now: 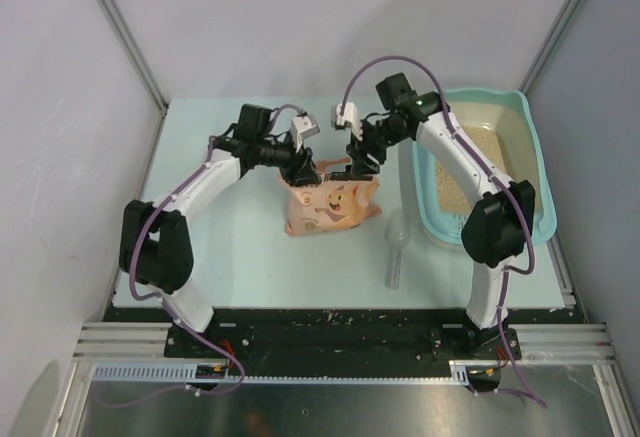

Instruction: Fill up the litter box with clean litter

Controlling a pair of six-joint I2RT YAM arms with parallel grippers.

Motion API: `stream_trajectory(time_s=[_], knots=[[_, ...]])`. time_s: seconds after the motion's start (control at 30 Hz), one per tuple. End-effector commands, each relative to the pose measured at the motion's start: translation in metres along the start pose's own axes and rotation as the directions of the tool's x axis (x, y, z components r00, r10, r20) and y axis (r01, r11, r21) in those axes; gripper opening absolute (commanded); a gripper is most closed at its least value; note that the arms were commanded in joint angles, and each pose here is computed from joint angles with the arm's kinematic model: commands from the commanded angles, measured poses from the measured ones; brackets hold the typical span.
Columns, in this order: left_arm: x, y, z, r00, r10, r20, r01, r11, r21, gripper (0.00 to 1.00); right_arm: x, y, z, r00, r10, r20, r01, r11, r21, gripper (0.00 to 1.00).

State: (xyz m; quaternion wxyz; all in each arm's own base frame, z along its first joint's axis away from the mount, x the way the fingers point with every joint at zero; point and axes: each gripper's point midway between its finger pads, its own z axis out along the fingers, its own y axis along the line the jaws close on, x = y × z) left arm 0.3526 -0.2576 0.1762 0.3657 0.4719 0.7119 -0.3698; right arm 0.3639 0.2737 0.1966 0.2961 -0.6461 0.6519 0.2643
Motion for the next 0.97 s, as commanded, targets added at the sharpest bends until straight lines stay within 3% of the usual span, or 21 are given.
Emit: stream_trajectory(time_s=[0.0,0.13,0.2,0.23,0.27,0.3,0.33,0.37,0.47,0.5,0.67,0.77,0.87,0.93], knots=[[-0.053,0.016,-0.043,0.997,0.06,0.044,-0.051,0.981,-0.189,0.59,-0.058,-0.029,-0.058,0.988,0.042,0.145,-0.071,0.977,0.203,0.58],[-0.075,0.037,-0.082,0.995,0.097,0.026,-0.08,0.922,-0.378,0.8,-0.062,-0.039,-0.09,0.972,0.124,0.199,-0.182,0.934,0.306,0.66],[-0.079,0.051,-0.105,0.995,0.1,0.005,-0.085,0.866,-0.493,0.86,-0.053,-0.057,-0.099,0.94,0.238,0.245,-0.323,0.854,0.408,0.7],[-0.08,0.057,-0.111,0.995,0.096,-0.005,-0.084,0.841,-0.534,0.99,-0.055,-0.062,-0.111,0.92,0.269,0.285,-0.377,0.805,0.458,0.75],[-0.079,0.063,-0.118,0.996,0.085,-0.013,-0.077,0.818,-0.571,1.0,-0.048,-0.086,-0.127,0.905,0.283,0.317,-0.421,0.694,0.584,0.79],[-0.078,0.073,-0.128,0.998,0.058,-0.021,-0.058,0.774,-0.631,1.0,-0.043,-0.093,-0.134,0.859,0.347,0.377,-0.512,0.601,0.614,0.81],[-0.078,0.078,-0.133,0.999,0.043,-0.018,-0.044,0.754,-0.655,1.0,-0.035,-0.101,-0.141,0.846,0.363,0.391,-0.532,0.53,0.66,0.83],[-0.077,0.084,-0.137,1.0,0.023,-0.014,-0.026,0.734,-0.679,1.0,-0.018,-0.111,-0.152,0.839,0.394,0.377,-0.527,0.414,0.742,0.83],[-0.09,0.097,-0.165,0.999,-0.015,0.034,0.036,0.62,-0.784,1.0,-0.004,-0.125,-0.19,0.839,0.406,0.364,-0.472,0.207,0.857,0.87],[-0.099,0.096,-0.175,0.998,-0.006,0.055,0.048,0.595,-0.802,1.0,-0.001,-0.127,-0.199,0.841,0.403,0.361,-0.457,0.17,0.873,0.88],[-0.121,0.096,-0.199,0.996,0.038,0.082,0.049,0.54,-0.84,1.0,-0.01,-0.135,-0.224,0.856,0.339,0.392,-0.445,0.094,0.891,0.89],[-0.17,0.085,-0.23,0.98,0.159,0.117,0.021,0.504,-0.864,1.0,-0.042,-0.144,-0.248,0.895,0.231,0.382,-0.405,0.061,0.912,0.93],[-0.225,0.07,-0.278,0.945,0.295,0.142,0.008,0.412,-0.911,1.0,-0.107,-0.148,-0.311,0.906,0.032,0.422,-0.423,0.005,0.906,0.91],[-0.249,0.064,-0.303,0.926,0.35,0.143,0.014,0.345,-0.939,0.99,-0.113,-0.157,-0.313,0.905,0.021,0.424,-0.424,-0.008,0.906,0.94]])
